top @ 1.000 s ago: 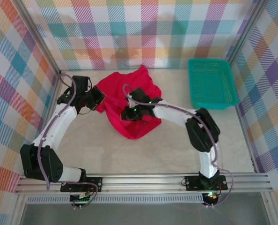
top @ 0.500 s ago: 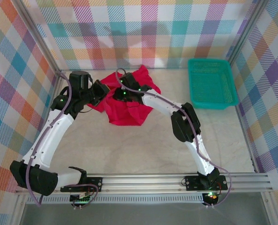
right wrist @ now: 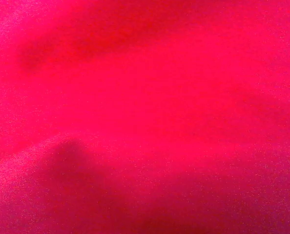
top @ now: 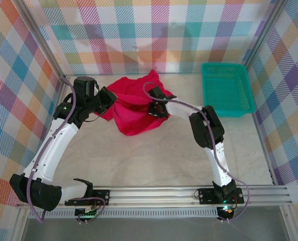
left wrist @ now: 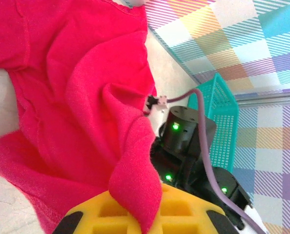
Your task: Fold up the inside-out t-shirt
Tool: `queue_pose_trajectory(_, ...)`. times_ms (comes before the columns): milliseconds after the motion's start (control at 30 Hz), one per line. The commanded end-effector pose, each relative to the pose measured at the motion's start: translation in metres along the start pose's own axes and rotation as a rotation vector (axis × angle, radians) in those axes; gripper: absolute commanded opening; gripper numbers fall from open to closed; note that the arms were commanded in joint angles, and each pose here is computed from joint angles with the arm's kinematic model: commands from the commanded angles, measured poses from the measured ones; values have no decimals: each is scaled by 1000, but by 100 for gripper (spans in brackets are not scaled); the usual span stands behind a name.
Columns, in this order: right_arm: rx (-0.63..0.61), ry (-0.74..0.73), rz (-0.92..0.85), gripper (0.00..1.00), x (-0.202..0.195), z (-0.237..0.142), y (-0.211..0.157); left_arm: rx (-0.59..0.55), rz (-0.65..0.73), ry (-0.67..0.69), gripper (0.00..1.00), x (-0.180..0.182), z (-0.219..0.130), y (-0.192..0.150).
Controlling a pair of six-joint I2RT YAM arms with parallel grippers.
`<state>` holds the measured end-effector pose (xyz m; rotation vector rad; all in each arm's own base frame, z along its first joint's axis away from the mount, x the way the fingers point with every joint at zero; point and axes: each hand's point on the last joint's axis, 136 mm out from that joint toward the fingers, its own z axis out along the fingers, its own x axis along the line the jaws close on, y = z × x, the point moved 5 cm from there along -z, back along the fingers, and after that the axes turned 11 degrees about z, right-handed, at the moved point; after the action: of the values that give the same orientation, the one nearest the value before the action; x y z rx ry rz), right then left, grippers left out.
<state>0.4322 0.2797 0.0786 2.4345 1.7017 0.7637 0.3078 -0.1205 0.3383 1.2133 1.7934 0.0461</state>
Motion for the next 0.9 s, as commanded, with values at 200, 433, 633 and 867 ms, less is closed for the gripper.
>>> queue_pose_trajectory(200, -49, 96, 71, 39, -10, -52, 27, 39, 34, -24, 0, -9, 20, -18)
queue_pose_trajectory(433, 84, 337, 34, 39, 55, -51, -23, 67, 45, -22, 0, -16, 31, -22)
queue_pose_trajectory(633, 171, 406, 59, 38, 101, -30, -50, 52, 47, -37, 0, -22, 24, -19)
queue_pose_trajectory(867, 169, 477, 118, 40, 132, -20, -73, 30, 50, -60, 0, -31, 13, -13)
